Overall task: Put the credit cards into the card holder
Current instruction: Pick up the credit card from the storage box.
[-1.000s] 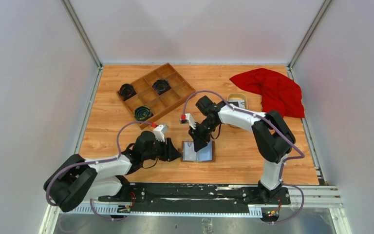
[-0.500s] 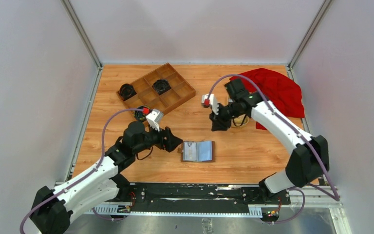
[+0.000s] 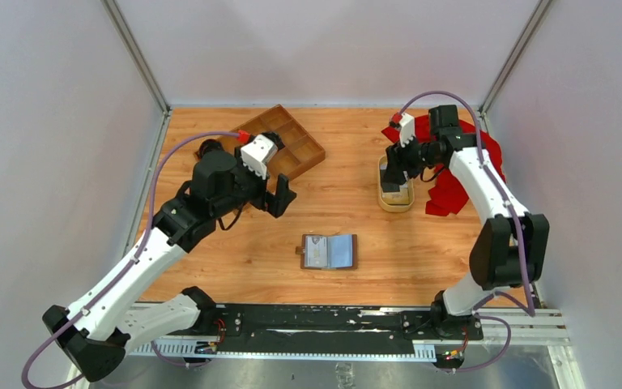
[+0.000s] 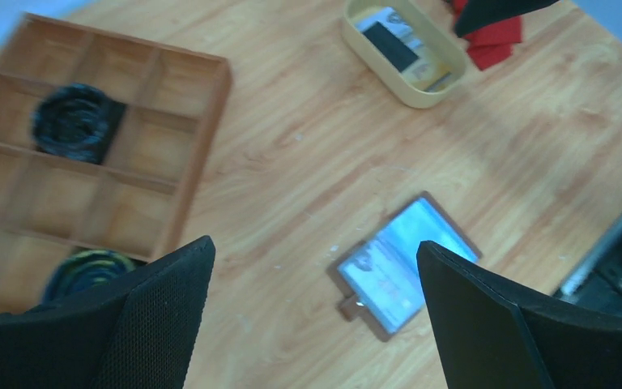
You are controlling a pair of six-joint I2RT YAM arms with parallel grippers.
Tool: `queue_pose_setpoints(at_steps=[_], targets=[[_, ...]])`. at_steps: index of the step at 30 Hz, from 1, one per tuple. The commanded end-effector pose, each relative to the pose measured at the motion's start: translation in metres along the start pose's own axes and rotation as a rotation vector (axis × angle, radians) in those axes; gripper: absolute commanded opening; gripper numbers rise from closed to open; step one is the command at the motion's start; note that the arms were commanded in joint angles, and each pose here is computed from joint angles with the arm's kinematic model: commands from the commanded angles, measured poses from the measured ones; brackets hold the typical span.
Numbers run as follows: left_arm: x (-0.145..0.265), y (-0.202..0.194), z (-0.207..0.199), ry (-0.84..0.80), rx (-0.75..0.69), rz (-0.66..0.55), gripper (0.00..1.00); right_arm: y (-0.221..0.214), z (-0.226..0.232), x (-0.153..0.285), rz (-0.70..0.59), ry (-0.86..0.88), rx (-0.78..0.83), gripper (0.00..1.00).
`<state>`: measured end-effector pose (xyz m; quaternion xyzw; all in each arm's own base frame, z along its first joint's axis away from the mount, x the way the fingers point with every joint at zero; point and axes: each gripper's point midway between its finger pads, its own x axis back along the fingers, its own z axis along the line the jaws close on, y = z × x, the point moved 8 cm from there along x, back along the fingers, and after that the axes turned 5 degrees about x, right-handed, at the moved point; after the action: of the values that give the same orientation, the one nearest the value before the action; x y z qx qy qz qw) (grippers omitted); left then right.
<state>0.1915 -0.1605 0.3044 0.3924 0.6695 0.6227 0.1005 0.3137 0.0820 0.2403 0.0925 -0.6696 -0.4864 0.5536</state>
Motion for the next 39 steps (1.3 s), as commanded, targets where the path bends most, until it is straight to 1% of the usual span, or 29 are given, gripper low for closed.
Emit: queue_pose_setpoints(at_steps=[1, 2, 6, 8, 9, 12, 17, 21, 25, 30, 34, 39], targets=[[0.01, -0.003, 0.029, 0.226, -0.169, 0.073, 1.0, -0.012, -0.034, -0.009, 0.007, -0.079, -0.257, 0.61], [0.007, -0.008, 0.034, 0.259, -0.172, 0.067, 1.0, -0.014, -0.04, -0.012, 0.008, -0.094, -0.285, 0.62], [-0.003, -0.04, 0.046, 0.297, -0.191, 0.061, 1.0, -0.02, -0.062, -0.023, 0.0, -0.112, -0.393, 0.65], [-0.001, -0.053, 0.053, 0.353, -0.196, 0.085, 1.0, -0.022, -0.07, -0.032, 0.005, -0.098, -0.431, 0.66], [0.002, -0.052, 0.054, 0.374, -0.192, 0.081, 1.0, -0.024, -0.073, -0.037, 0.011, -0.09, -0.449, 0.66], [0.003, -0.054, 0.054, 0.366, -0.204, 0.057, 1.0, -0.034, -0.082, -0.051, 0.045, -0.09, -0.494, 0.68], [-0.002, -0.059, 0.057, 0.382, -0.208, 0.094, 1.0, -0.048, -0.086, -0.065, 0.07, -0.103, -0.565, 0.71], [-0.005, -0.061, 0.058, 0.377, -0.209, 0.11, 1.0, -0.05, -0.086, -0.066, 0.064, -0.14, -0.61, 0.74], [-0.006, -0.061, 0.058, 0.378, -0.212, 0.111, 1.0, -0.056, -0.088, -0.069, 0.079, -0.208, -0.7, 0.76], [-0.009, -0.062, 0.058, 0.36, -0.209, 0.125, 1.0, -0.067, -0.088, -0.076, 0.113, -0.233, -0.771, 0.77], [-0.008, -0.062, 0.058, 0.366, -0.208, 0.127, 1.0, -0.069, -0.088, -0.078, 0.11, -0.253, -0.804, 0.79], [-0.008, -0.062, 0.058, 0.365, -0.209, 0.121, 1.0, -0.081, -0.093, -0.079, 0.101, -0.261, -0.899, 0.81]])
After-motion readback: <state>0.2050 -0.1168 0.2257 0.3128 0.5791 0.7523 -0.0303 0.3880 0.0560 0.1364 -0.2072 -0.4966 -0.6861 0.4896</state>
